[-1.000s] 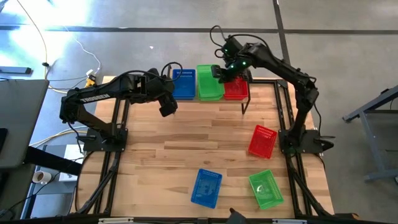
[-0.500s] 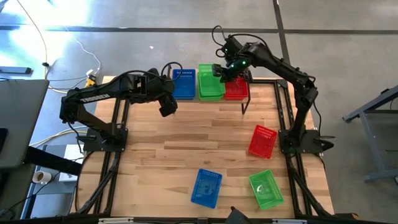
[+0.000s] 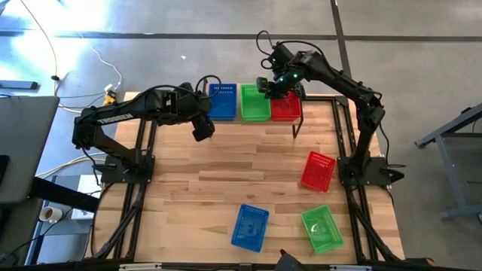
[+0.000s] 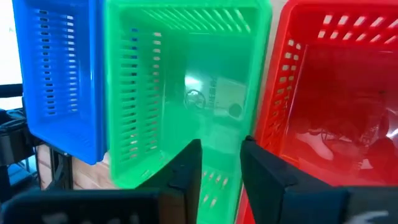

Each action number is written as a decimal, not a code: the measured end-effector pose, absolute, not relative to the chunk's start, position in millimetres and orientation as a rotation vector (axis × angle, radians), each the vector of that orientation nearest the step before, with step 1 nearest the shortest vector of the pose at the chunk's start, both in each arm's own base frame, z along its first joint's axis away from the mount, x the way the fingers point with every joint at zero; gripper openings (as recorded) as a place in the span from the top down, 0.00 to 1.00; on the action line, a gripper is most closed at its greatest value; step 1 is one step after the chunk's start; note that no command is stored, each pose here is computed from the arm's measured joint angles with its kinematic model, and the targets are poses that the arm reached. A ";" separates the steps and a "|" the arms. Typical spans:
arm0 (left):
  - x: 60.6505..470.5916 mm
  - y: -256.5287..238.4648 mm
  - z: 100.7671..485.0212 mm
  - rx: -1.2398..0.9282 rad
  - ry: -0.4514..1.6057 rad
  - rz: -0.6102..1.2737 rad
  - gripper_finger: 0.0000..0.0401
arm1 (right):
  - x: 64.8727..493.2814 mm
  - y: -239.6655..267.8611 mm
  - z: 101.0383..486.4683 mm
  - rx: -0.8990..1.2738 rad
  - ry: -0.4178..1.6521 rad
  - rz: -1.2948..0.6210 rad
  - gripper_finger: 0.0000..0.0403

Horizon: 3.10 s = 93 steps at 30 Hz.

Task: Stack baskets on shelf by color
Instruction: Stack the top green bin on top of the other green bin on the shelf, then stack the red bin on top of the other red bins on the shelf

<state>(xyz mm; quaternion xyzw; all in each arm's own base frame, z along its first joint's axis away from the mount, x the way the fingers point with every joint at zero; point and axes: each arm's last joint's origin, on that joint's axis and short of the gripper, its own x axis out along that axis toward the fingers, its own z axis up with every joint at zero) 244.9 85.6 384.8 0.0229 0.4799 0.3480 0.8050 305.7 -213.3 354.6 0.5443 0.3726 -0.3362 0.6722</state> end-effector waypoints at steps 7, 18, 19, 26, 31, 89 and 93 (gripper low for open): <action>244.9 85.6 384.8 0.048 1.028 0.745 0.51 | 301.9 -209.8 384.1 1.125 0.788 -0.739 0.74; 244.9 85.5 384.7 0.026 1.021 0.748 0.51 | 296.5 -159.9 413.8 0.759 1.028 -0.586 0.77; 245.1 85.2 384.5 0.019 1.021 0.737 0.51 | 298.5 -154.2 413.5 0.720 1.049 -0.573 0.77; 245.9 83.7 383.9 -0.020 1.021 0.685 0.51 | 313.4 -113.6 412.3 0.484 1.131 -0.518 0.77; 246.2 81.6 382.9 -0.071 1.023 0.644 0.51 | 320.6 -91.0 412.4 0.371 1.144 -0.510 0.77; 253.2 33.0 380.0 -0.419 0.951 0.672 0.51 | 182.2 55.1 283.7 0.618 1.349 -0.448 0.69; 253.2 33.0 380.0 -0.419 0.951 0.671 0.51 | 178.1 66.2 264.9 0.588 1.376 -0.428 0.65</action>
